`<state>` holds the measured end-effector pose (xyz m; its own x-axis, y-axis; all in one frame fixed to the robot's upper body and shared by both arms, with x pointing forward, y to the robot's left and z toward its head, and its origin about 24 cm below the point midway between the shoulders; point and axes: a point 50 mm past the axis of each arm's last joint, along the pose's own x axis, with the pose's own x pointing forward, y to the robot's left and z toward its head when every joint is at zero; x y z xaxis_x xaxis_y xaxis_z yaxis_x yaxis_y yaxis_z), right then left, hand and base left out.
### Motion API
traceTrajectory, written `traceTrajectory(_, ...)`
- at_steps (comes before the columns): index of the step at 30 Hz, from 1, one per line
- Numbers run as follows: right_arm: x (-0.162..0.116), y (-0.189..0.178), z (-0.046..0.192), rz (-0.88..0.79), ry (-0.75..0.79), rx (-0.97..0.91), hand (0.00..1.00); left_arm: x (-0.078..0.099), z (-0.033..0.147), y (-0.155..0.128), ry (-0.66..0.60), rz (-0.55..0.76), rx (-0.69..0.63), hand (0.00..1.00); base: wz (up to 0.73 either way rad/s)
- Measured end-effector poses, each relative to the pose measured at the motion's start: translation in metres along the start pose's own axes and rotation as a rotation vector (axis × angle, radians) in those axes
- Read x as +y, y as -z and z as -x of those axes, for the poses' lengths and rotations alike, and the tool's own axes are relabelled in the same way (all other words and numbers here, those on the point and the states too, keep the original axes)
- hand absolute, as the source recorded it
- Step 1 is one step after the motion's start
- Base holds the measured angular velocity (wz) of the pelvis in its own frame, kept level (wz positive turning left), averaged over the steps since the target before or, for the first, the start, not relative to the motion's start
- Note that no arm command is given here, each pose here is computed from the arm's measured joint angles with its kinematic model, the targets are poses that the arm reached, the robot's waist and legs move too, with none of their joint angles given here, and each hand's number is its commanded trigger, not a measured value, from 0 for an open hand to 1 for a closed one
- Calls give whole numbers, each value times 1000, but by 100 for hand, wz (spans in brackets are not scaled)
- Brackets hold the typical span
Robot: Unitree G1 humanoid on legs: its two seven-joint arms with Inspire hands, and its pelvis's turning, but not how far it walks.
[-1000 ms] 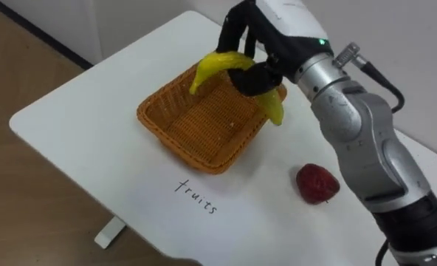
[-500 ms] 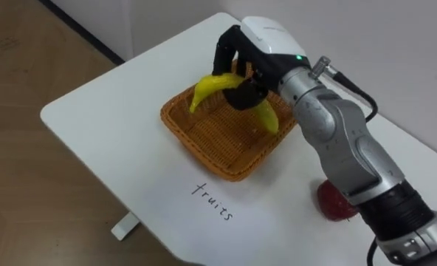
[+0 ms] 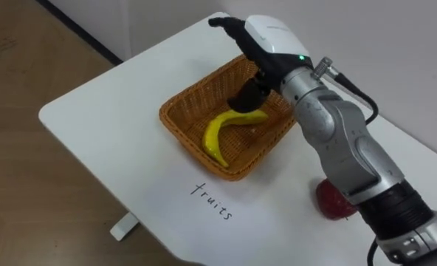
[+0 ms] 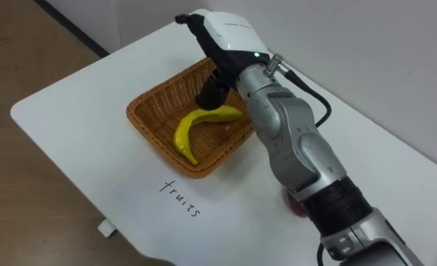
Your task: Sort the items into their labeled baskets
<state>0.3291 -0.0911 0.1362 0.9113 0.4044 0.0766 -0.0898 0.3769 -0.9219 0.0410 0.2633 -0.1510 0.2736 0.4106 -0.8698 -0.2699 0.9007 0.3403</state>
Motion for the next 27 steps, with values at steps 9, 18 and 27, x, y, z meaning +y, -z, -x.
traceTrajectory(9, -8, 5, 2, -16, 25, -14, 0, -2, -1, -8, 3, 3, -20, 0, -4)
traceTrajectory(18, -33, 22, 17, -203, 137, 6, 0, -8, 2, -12, -11, 28, -51, 0, -15)
traceTrajectory(27, -16, 44, 50, -436, 201, 82, 0, -15, 5, -1, 2, 49, -24, 0, -18)
